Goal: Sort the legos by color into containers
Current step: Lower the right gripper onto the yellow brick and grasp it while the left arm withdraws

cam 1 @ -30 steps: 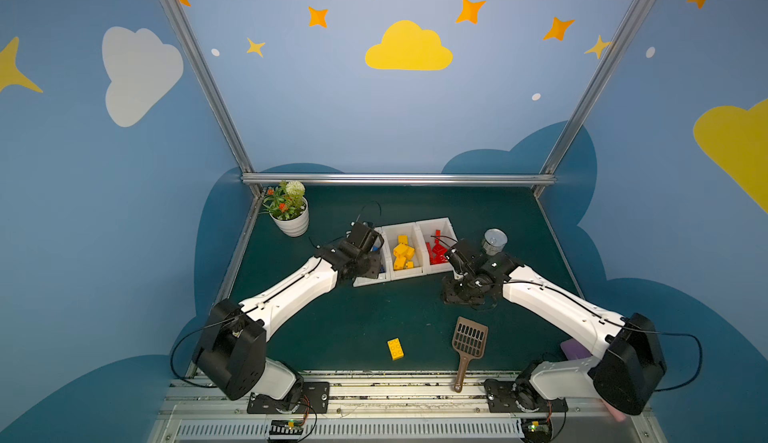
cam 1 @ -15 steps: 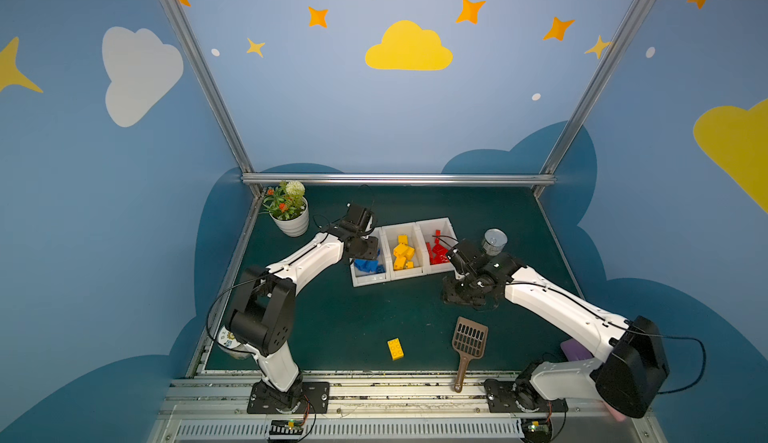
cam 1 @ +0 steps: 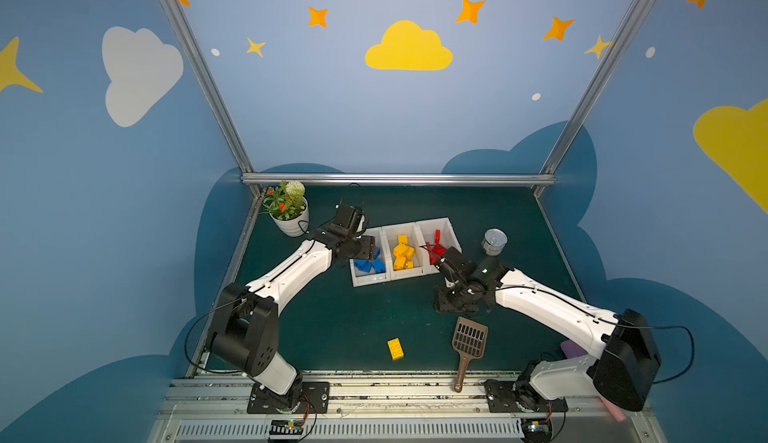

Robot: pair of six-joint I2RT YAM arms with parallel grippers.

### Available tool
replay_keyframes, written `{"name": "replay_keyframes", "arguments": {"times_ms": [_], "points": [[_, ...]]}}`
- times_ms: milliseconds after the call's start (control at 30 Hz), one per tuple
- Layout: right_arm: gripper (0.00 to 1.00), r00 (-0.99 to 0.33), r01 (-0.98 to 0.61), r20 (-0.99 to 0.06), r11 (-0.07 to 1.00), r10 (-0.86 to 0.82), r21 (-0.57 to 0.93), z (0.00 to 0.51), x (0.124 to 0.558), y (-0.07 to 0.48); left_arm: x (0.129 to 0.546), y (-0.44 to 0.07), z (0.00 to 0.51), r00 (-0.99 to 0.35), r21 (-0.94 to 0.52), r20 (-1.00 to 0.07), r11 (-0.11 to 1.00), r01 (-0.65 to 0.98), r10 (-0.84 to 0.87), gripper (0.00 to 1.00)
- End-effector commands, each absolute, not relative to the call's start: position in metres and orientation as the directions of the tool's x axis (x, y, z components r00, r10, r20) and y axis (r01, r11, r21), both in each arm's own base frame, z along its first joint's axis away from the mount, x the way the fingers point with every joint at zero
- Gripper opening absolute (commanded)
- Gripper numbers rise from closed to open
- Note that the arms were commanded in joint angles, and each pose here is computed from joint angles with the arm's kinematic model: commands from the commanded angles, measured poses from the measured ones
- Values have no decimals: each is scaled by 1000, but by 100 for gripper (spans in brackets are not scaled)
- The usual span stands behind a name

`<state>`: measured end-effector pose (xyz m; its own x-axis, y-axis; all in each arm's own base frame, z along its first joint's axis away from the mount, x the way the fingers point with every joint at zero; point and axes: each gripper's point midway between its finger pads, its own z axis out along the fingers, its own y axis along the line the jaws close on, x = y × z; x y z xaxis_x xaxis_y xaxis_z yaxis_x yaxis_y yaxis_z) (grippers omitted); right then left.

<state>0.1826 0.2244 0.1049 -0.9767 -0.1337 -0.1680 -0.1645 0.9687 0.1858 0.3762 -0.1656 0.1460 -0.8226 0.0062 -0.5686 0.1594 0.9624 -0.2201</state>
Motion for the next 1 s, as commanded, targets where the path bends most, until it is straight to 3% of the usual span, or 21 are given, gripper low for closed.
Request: {"name": "replay_keyframes", "arguments": {"times_ms": [0, 400, 967], "points": [[60, -974, -210, -127, 959, -189, 189, 99, 169, 248, 366, -155, 154, -812, -244, -583, 961, 131, -37, 74], [59, -894, -441, 4, 882, -448, 164, 65, 116, 331, 312, -117, 162, -772, -260, -623, 964, 50, -128, 76], [53, -850, -503, 111, 857, -514, 115, 31, 95, 344, 273, -96, 147, -741, -314, -630, 949, -30, -232, 77]]}}
